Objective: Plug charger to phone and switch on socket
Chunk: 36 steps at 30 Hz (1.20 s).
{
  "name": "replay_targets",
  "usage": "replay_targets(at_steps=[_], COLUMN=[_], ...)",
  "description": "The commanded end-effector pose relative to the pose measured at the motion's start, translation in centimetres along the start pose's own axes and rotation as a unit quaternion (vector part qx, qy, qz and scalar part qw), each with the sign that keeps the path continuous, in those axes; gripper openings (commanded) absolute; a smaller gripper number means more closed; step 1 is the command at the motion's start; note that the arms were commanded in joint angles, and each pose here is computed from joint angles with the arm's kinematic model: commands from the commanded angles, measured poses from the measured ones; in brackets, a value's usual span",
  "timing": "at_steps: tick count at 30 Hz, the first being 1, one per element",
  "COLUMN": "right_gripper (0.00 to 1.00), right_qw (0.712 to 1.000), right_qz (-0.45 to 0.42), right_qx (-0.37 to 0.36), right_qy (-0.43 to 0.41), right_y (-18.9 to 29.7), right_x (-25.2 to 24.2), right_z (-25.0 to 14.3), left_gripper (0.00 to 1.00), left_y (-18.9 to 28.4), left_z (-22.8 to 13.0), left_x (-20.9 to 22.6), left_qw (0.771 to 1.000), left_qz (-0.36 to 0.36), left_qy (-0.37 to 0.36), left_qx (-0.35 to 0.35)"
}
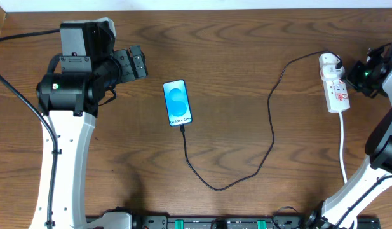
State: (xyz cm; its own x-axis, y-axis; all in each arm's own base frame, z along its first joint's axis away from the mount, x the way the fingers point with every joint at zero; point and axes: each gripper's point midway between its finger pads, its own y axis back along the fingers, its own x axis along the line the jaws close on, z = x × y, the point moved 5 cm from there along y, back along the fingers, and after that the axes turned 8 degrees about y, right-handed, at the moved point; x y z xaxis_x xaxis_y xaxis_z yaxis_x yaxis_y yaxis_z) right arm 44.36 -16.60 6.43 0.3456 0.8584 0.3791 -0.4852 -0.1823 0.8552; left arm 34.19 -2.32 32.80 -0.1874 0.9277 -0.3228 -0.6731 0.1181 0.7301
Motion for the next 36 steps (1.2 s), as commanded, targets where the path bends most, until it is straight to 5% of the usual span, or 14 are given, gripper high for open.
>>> replay_targets(at_steps=[1,36], right_gripper=[0.01,0.01], right_qw=[0.995,0.984], right_qz=[0.044,0.122], right_qx=[0.095,0.131], right_qy=[0.007,0.01], right_y=[-3.5,-3.5], right_x=[3.3,6.9], right_z=[-5.0,-6.5], left_gripper=[0.98,0.98], left_y=[0.3,0.3], left_z=[0.2,0.2], left_x=[0.2,0.2], left_qw=[1.0,1.0], left_qz=[0.005,0.005], left_qy=[0.0,0.0], left_qx=[-0.005,-0.005])
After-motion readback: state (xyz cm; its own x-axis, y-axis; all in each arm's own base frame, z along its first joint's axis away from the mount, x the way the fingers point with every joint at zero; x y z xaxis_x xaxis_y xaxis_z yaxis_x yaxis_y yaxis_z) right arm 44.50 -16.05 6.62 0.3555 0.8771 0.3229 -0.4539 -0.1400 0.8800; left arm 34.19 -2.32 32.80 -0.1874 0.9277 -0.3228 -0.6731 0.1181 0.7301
